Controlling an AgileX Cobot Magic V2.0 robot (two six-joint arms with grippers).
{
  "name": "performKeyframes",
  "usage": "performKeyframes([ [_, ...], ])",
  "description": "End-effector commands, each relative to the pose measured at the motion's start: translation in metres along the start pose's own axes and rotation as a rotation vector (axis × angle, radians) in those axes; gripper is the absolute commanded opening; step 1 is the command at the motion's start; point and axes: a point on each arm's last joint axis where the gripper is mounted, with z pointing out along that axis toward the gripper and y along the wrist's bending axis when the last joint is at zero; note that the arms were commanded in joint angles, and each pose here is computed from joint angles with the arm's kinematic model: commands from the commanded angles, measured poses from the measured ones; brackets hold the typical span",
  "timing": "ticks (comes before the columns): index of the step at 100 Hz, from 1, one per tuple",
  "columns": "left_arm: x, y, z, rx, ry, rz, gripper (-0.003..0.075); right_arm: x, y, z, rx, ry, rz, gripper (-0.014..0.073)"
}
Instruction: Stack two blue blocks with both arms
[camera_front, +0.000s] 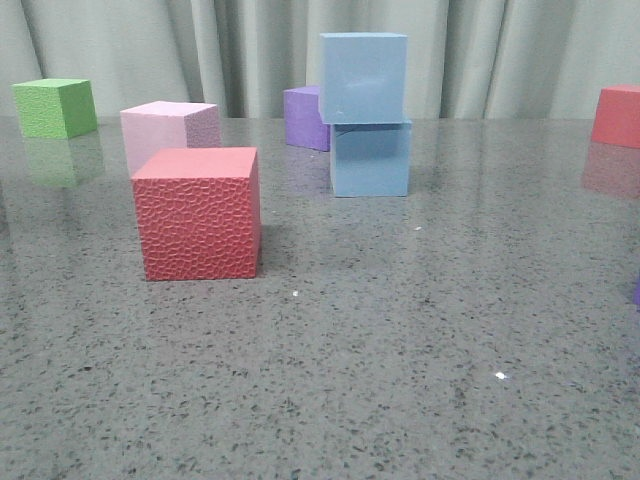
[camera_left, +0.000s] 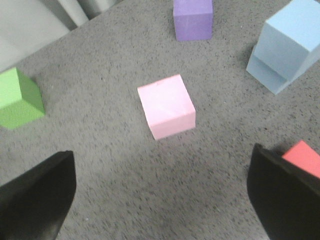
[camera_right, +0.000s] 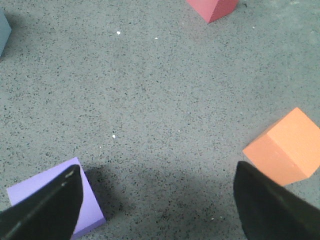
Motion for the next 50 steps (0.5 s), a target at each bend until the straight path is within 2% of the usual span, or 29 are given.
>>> performKeyframes([
  [1, 0.012, -0.006, -0.021, -0.043, -0.132, -0.063, 0.0651, -0.01, -0.003, -0.006, 0.013, -0.078, 0.011, 0.061],
  [26, 0.074, -0.027, -0.033, -0.086, -0.209, -0.148, 0.0651, -0.009, -0.003, -0.006, 0.016, -0.068, 0.023, 0.061],
  [50, 0.125, -0.045, -0.036, -0.086, -0.197, -0.195, 0.0625, -0.007, -0.004, -0.006, 0.02, -0.05, 0.023, 0.061],
])
